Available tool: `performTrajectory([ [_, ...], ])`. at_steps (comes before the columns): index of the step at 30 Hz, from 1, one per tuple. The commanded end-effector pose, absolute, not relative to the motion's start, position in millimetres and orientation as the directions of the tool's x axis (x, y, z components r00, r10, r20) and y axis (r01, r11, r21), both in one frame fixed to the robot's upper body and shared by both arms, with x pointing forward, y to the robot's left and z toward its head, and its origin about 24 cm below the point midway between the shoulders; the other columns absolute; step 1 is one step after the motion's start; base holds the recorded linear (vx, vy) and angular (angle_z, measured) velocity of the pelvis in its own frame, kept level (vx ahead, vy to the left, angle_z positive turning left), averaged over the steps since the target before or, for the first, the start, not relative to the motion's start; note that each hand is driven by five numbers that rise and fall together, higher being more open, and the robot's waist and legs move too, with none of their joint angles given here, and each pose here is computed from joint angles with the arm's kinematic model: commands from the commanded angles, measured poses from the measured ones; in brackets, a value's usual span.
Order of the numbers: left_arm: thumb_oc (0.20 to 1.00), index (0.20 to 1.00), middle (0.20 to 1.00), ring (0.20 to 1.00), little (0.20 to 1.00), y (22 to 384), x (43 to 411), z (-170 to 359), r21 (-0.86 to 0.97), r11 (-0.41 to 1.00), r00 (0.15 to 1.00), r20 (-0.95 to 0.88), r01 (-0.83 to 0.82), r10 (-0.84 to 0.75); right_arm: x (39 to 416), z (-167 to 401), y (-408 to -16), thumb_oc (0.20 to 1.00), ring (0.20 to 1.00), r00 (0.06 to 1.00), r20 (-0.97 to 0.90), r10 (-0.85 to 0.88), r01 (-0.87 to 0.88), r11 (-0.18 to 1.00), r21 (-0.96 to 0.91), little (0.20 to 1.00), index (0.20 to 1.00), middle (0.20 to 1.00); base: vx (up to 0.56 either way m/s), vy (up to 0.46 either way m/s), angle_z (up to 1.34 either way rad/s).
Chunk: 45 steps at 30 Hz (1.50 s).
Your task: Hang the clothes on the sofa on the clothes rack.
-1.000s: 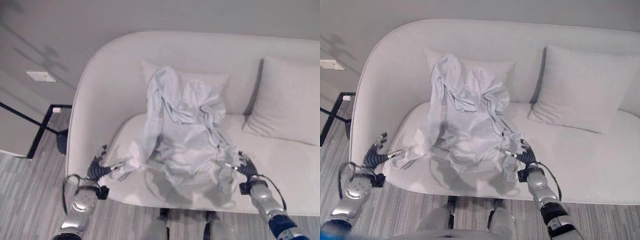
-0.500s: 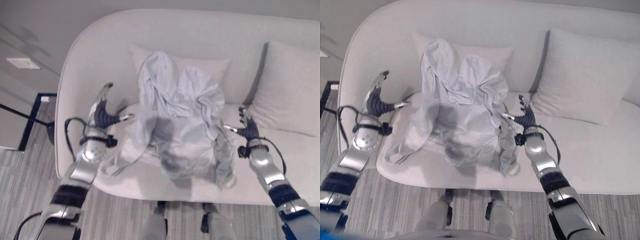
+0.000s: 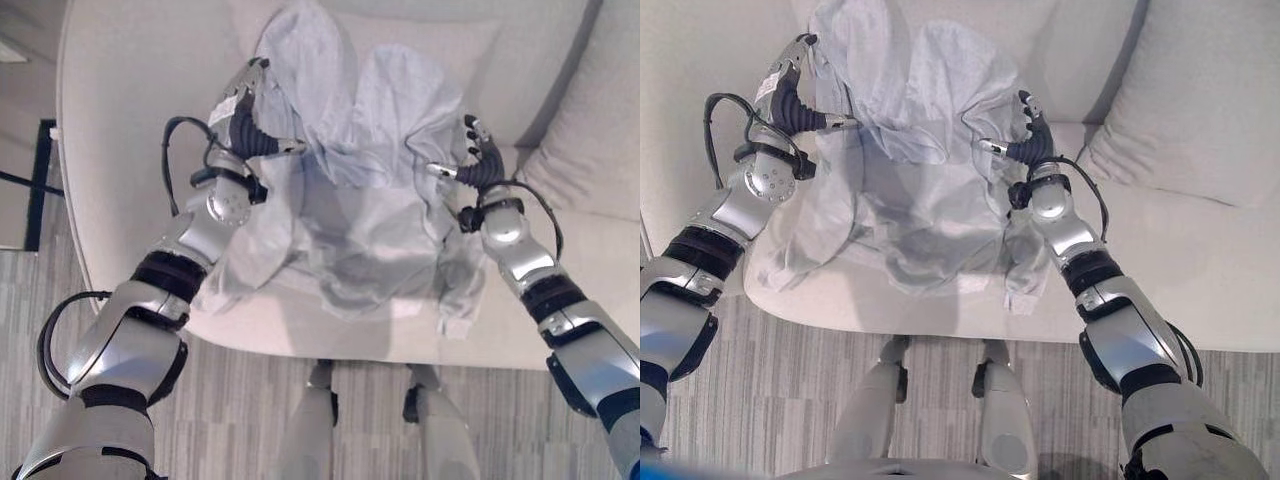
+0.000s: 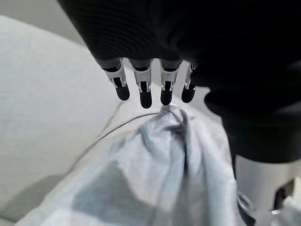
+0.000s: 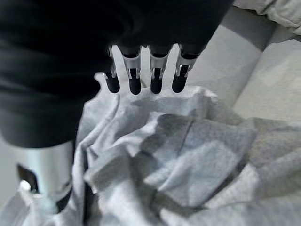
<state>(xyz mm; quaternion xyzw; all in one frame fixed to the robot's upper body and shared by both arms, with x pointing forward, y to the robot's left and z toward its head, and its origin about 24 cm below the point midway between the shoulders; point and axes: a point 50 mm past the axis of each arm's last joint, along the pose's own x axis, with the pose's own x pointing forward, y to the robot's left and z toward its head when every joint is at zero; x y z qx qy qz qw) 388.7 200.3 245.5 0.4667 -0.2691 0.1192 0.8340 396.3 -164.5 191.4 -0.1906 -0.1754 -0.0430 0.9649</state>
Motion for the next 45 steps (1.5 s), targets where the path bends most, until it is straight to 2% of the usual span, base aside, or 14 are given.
performTrajectory([
  [1,1.0,1.0,1.0,1.0,1.0,210.0,388.8,281.4,0.66,0.506,0.76,0.649,-0.556,-0.011,397.6,222.0,-166.4,1.0,1.0,0.891,0.452,-0.034,0.19,0.933,-0.305,1.0,1.0,1.0,-0.05,-0.003,0.03],
  [13,1.0,1.0,1.0,1.0,1.0,217.0,394.6,292.0,0.677,0.453,0.767,0.641,-0.58,0.024,400.1,229.7,-169.9,1.0,1.0,0.886,0.461,-0.043,0.209,0.925,-0.316,1.0,1.0,1.0,-0.01,-0.001,0.01],
  [27,1.0,1.0,1.0,1.0,1.0,226.2,396.1,314.1,0.703,0.361,0.762,0.647,-0.612,0.031,410.0,230.1,-181.4,1.0,1.0,0.918,0.394,-0.049,0.228,0.877,-0.424,1.0,1.0,1.0,0.0,0.0,0.0],
  [45,1.0,1.0,1.0,1.0,1.0,250.0,391.1,309.3,0.655,0.399,0.747,0.65,-0.642,0.136,411.1,228.1,-181.4,1.0,1.0,0.923,0.381,-0.059,0.232,0.874,-0.427,1.0,1.0,1.0,0.0,0.0,0.0],
])
